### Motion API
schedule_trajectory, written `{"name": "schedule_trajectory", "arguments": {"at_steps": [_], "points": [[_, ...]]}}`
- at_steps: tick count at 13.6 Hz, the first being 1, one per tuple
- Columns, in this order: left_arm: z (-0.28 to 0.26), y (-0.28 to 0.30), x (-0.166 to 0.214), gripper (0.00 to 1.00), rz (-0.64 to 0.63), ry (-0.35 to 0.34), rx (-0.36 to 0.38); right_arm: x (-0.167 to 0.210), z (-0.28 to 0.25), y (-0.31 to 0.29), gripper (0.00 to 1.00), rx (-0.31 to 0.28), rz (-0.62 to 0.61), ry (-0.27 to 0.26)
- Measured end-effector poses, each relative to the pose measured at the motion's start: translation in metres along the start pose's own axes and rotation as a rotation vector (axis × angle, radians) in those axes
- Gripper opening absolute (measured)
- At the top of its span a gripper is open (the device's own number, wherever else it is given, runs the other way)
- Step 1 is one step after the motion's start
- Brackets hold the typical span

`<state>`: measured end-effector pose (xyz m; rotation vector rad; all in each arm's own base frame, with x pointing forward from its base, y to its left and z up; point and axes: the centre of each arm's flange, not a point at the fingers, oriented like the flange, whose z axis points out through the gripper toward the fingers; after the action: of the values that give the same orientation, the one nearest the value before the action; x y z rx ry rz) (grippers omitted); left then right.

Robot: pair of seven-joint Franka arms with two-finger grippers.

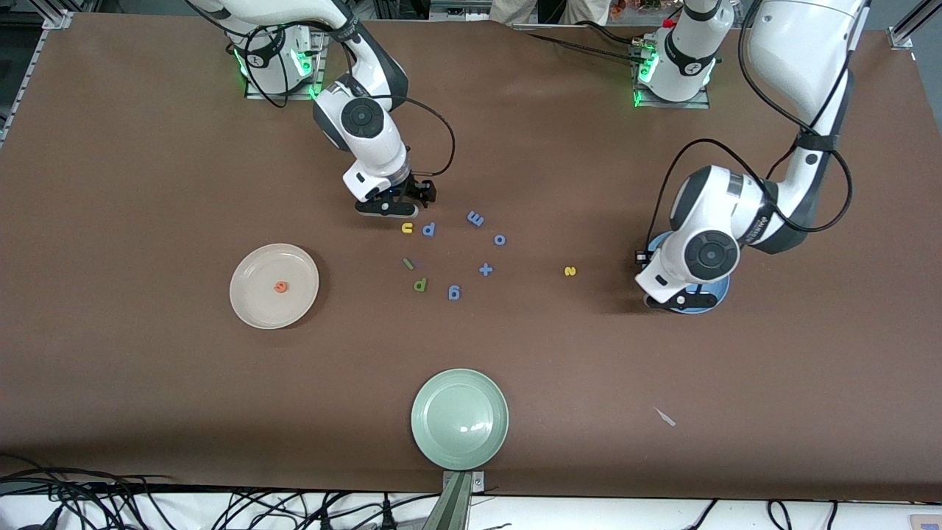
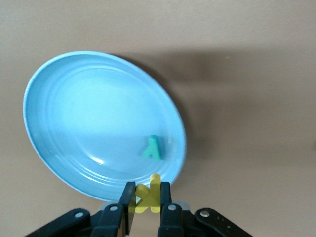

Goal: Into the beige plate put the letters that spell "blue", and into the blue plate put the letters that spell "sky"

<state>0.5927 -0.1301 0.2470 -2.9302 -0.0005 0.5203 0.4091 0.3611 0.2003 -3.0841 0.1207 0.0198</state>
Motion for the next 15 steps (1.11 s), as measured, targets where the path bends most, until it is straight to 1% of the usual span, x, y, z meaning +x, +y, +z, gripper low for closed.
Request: {"name": "schedule_trajectory", "arguments": {"at_steps": [2, 3, 4, 5, 6, 7, 8, 9, 11, 12, 13, 14, 15], "points": [[0.004, -0.012, 0.003, 0.49, 0.008, -0.009, -0.007, 0.01, 0.009, 0.012, 0.89, -0.024, -0.02, 0.022], [0.004, -0.012, 0.003, 0.58, 0.01, -0.008, -0.007, 0.015, 0.014, 0.017, 0.89, -0.027, -0.024, 0.034], [0.003, -0.009, 0.003, 0.69, 0.015, -0.006, -0.008, 0.018, 0.02, 0.02, 0.89, -0.021, -0.024, 0.041], [0.001, -0.004, 0.002, 0.78, 0.022, -0.003, -0.009, 0.018, 0.026, 0.02, 0.89, -0.015, -0.022, 0.044], [-0.001, 0.002, 0.001, 0.89, 0.023, -0.002, -0.021, 0.017, 0.032, 0.018, 0.89, -0.013, -0.022, 0.046], [-0.004, 0.012, -0.001, 0.98, 0.006, -0.007, -0.056, 0.018, 0.035, 0.016, 0.89, -0.016, -0.022, 0.052], [-0.009, 0.022, -0.002, 1.0, -0.025, -0.014, -0.107, 0.019, 0.034, 0.012, 0.89, -0.02, -0.018, 0.063], [-0.014, 0.031, -0.003, 1.0, -0.054, -0.015, -0.141, 0.018, 0.035, 0.007, 0.89, -0.026, -0.016, 0.072], [-0.027, 0.053, -0.005, 1.0, -0.088, 0.002, -0.162, 0.014, 0.036, 0.001, 0.87, -0.042, -0.015, 0.089], [-0.032, 0.072, -0.005, 1.0, -0.102, 0.027, -0.165, 0.013, 0.036, 0.0, 0.86, -0.047, -0.015, 0.096], [-0.036, 0.095, -0.005, 1.0, -0.12, 0.06, -0.173, 0.013, 0.035, -0.002, 0.79, -0.047, -0.015, 0.101], [-0.036, 0.118, -0.007, 1.0, -0.139, 0.087, -0.182, 0.013, 0.035, -0.002, 0.79, -0.049, -0.016, 0.102], [-0.029, 0.139, -0.009, 1.0, -0.148, 0.099, -0.185, 0.014, 0.035, -0.003, 0.71, -0.047, -0.016, 0.105]]}}
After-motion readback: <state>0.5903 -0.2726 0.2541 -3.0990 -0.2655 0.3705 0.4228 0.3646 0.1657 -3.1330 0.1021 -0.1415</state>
